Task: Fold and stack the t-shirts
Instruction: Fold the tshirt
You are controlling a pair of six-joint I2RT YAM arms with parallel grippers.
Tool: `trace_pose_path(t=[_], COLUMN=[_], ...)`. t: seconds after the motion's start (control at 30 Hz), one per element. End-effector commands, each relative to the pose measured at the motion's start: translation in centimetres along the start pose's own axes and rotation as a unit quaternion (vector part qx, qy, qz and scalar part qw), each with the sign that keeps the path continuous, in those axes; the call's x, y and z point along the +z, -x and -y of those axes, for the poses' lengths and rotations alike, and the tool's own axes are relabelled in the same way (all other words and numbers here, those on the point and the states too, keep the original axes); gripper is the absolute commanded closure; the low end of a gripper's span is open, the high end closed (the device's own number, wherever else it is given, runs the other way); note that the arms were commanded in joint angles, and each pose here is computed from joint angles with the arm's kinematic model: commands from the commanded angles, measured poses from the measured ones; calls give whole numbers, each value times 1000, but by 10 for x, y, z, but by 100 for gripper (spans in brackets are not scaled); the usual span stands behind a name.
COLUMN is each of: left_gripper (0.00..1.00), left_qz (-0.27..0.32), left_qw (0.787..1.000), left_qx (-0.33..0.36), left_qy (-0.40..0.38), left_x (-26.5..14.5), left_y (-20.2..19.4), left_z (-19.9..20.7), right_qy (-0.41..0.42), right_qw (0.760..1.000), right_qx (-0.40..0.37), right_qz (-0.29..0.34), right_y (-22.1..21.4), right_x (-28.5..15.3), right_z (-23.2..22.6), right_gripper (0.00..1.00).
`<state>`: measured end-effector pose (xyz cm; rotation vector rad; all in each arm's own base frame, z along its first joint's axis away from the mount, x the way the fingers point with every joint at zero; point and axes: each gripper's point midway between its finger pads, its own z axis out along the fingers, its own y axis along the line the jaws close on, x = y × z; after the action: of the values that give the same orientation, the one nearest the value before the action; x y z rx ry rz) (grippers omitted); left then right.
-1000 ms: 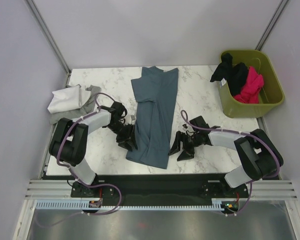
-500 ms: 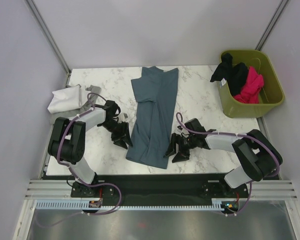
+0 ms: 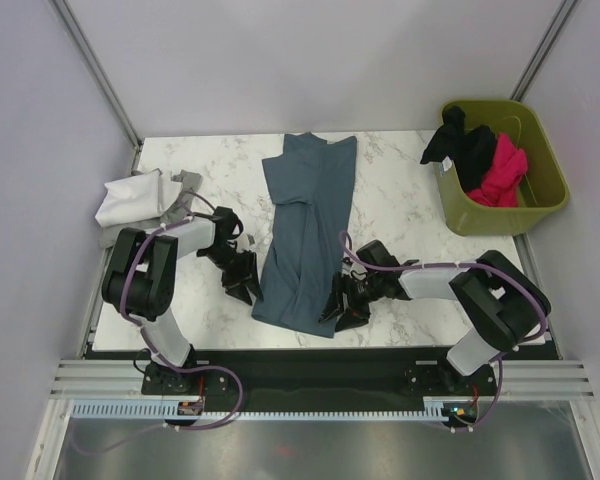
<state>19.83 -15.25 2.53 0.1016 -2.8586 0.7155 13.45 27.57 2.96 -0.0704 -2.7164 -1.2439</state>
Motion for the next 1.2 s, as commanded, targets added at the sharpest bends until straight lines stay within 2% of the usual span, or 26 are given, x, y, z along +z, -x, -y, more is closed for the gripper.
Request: trace_pose_path(t=[0.0, 0.3, 0.43, 0.77, 1.1, 1.17], left_gripper=[56, 59, 66, 81, 86, 86], left_qz=[-5, -24, -29, -29, -29, -32], left_qw=[1000, 999, 999, 998, 998, 998], left_qx=[-20, -33, -37, -41, -38, -31], left_qy=[8, 2, -3, -25, -34, -37], left_x=[7, 12, 12, 11, 12, 13], left_y=[4, -8, -15, -22, -25, -28], left_z=[-5, -7, -7, 0, 5, 10], right_qy=[-18, -20, -20, -35, -50, -46], right_qw=[1000, 999, 999, 998, 997, 997], right_qx=[-4, -22, -28, -43, -49, -51], right_qz=[25, 15, 4, 0, 17, 22], right_y=[12, 8, 4, -2, -3, 0], right_x=[7, 17, 22, 20, 13, 12], right_z=[7, 2, -1, 2, 11, 10], right_gripper=[34, 37, 39, 51, 58, 65])
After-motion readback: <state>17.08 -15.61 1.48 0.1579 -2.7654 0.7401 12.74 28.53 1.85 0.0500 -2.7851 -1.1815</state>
